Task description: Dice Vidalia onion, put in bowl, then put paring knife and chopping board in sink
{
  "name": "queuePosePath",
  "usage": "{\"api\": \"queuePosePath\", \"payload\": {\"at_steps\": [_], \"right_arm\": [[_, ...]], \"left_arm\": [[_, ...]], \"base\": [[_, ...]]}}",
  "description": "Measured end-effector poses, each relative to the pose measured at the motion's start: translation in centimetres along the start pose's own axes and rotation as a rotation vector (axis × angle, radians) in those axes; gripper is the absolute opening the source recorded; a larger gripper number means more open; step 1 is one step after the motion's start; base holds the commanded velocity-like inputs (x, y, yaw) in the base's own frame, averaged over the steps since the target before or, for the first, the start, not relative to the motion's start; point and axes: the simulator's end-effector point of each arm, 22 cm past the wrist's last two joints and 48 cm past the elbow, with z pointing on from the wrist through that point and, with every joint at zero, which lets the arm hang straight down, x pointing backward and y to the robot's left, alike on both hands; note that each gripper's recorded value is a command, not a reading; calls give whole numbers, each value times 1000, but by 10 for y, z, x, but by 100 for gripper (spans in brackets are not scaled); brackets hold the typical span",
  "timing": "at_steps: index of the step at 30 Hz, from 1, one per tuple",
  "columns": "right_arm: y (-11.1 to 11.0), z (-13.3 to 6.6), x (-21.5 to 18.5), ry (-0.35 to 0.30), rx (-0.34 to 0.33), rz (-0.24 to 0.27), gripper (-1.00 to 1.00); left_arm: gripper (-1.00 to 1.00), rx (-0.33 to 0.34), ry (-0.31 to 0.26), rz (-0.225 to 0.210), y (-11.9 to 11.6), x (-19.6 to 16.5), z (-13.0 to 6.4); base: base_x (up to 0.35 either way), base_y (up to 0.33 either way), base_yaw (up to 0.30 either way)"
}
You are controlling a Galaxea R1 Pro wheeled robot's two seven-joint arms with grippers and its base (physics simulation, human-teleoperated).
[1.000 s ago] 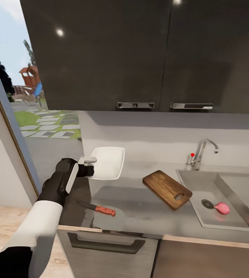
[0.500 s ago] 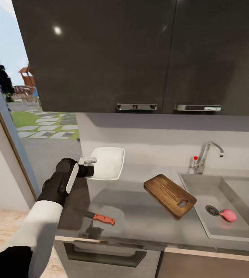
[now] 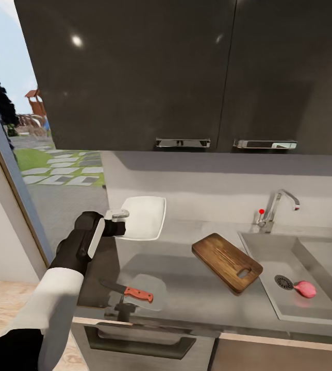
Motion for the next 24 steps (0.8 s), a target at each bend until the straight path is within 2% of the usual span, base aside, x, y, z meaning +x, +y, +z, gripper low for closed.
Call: {"api": "queuePosePath", "payload": {"at_steps": [24], "right_arm": [[0,-1,11,28,0,-1,100]], "left_arm": [[-100,-1,40,-4,2,16,17]], "base": [[0,0,0]]}}
